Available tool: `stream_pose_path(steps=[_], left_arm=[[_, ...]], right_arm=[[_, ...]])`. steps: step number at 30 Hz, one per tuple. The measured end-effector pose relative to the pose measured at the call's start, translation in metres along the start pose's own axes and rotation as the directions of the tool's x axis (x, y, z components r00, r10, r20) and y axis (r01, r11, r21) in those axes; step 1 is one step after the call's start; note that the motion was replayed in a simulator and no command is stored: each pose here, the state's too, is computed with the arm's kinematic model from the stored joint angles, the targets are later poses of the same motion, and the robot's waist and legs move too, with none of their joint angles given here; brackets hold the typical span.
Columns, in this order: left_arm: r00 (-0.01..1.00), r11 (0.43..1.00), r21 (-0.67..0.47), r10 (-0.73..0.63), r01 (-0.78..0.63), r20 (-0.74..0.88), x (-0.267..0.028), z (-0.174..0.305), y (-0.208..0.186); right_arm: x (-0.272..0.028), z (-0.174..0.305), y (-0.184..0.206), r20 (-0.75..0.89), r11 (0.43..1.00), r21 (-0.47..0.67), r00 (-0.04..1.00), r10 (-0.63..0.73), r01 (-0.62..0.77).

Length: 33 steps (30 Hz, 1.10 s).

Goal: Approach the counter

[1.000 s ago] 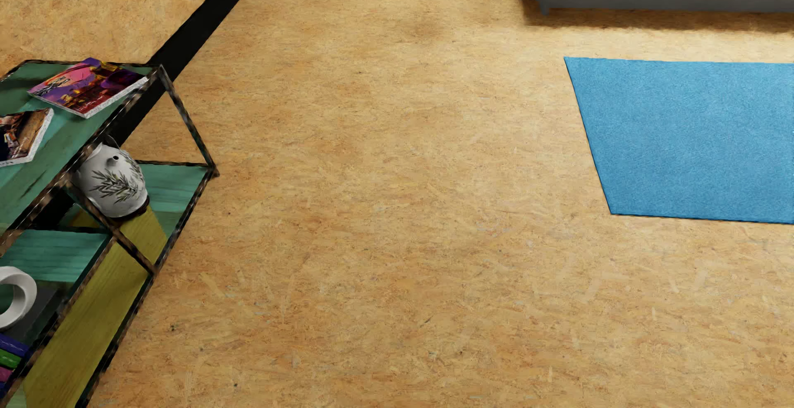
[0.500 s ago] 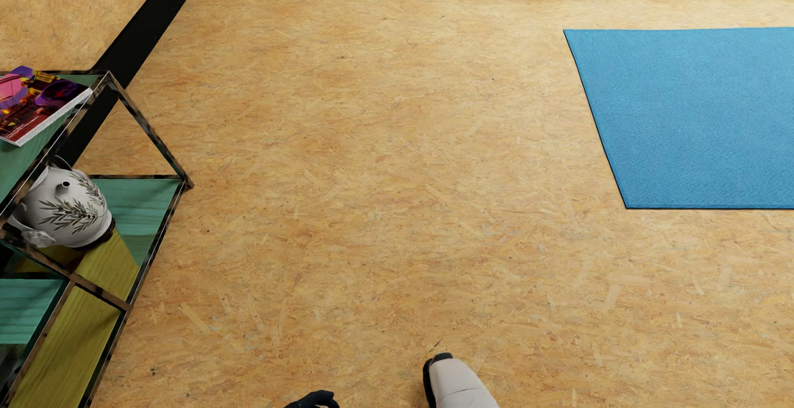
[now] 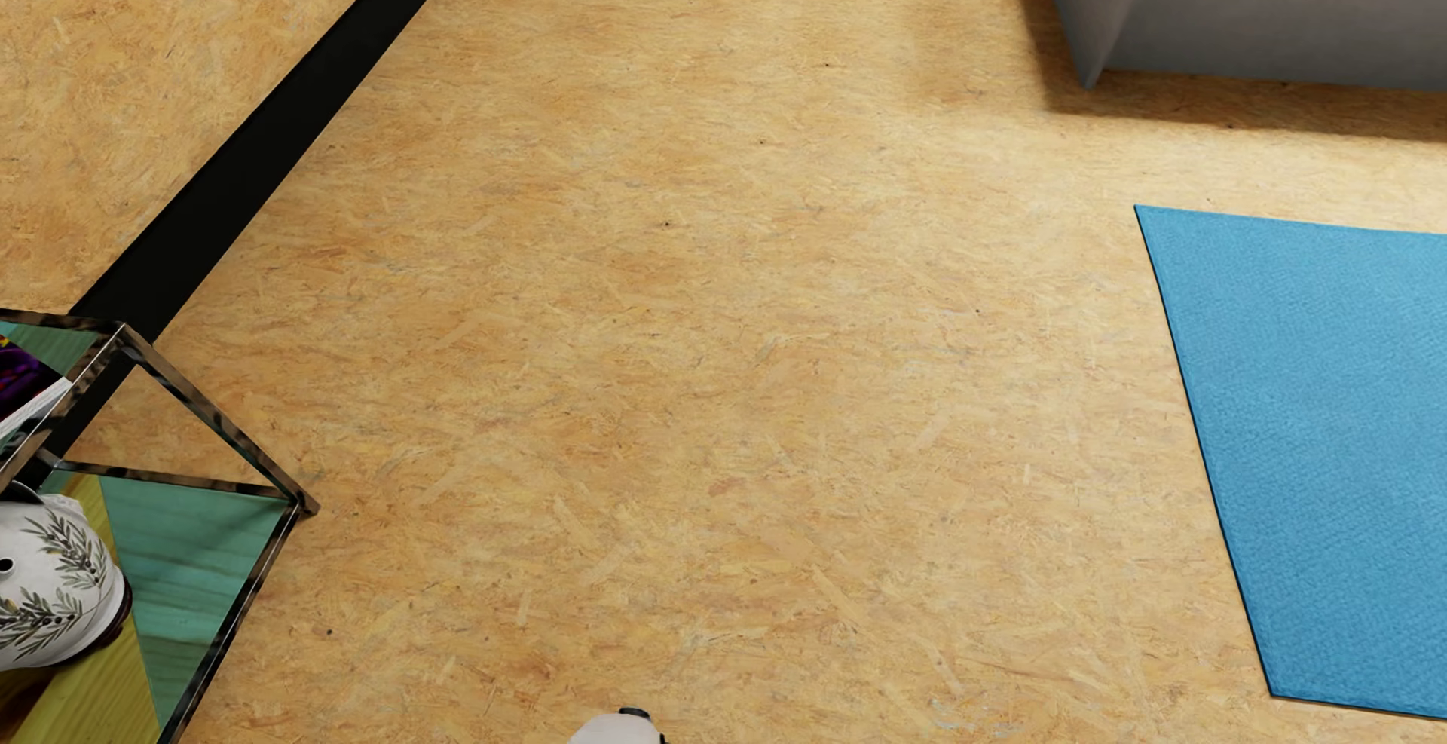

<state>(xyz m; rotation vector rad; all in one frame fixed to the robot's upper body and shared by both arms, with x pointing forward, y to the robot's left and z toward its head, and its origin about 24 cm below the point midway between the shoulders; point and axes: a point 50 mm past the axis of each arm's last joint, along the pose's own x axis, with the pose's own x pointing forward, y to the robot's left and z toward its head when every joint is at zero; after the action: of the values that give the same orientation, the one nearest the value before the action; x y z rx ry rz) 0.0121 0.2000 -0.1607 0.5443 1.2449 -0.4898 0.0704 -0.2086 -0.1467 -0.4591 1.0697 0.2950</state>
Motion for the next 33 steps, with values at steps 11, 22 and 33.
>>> stream_pose_path(steps=[11, 22, 33], left_arm=[[0.999, 0.999, -0.039, 0.036, -0.036, -0.010, 0.004, 0.004, 0.010], [0.942, 0.975, -0.108, 0.217, -0.195, 0.257, -0.002, 0.077, 0.073], [0.999, 0.997, -0.079, -0.008, 0.004, -0.049, -0.003, -0.014, -0.012]], right_arm=[[-0.007, -0.032, 0.010, -0.116, 1.000, 0.024, 0.993, 0.019, -0.016], [-0.031, -0.089, 0.029, -0.315, 0.998, 0.050, 0.947, 0.063, -0.050], [-0.003, 0.013, -0.025, 0.062, 0.994, 0.063, 0.994, -0.092, 0.088]])
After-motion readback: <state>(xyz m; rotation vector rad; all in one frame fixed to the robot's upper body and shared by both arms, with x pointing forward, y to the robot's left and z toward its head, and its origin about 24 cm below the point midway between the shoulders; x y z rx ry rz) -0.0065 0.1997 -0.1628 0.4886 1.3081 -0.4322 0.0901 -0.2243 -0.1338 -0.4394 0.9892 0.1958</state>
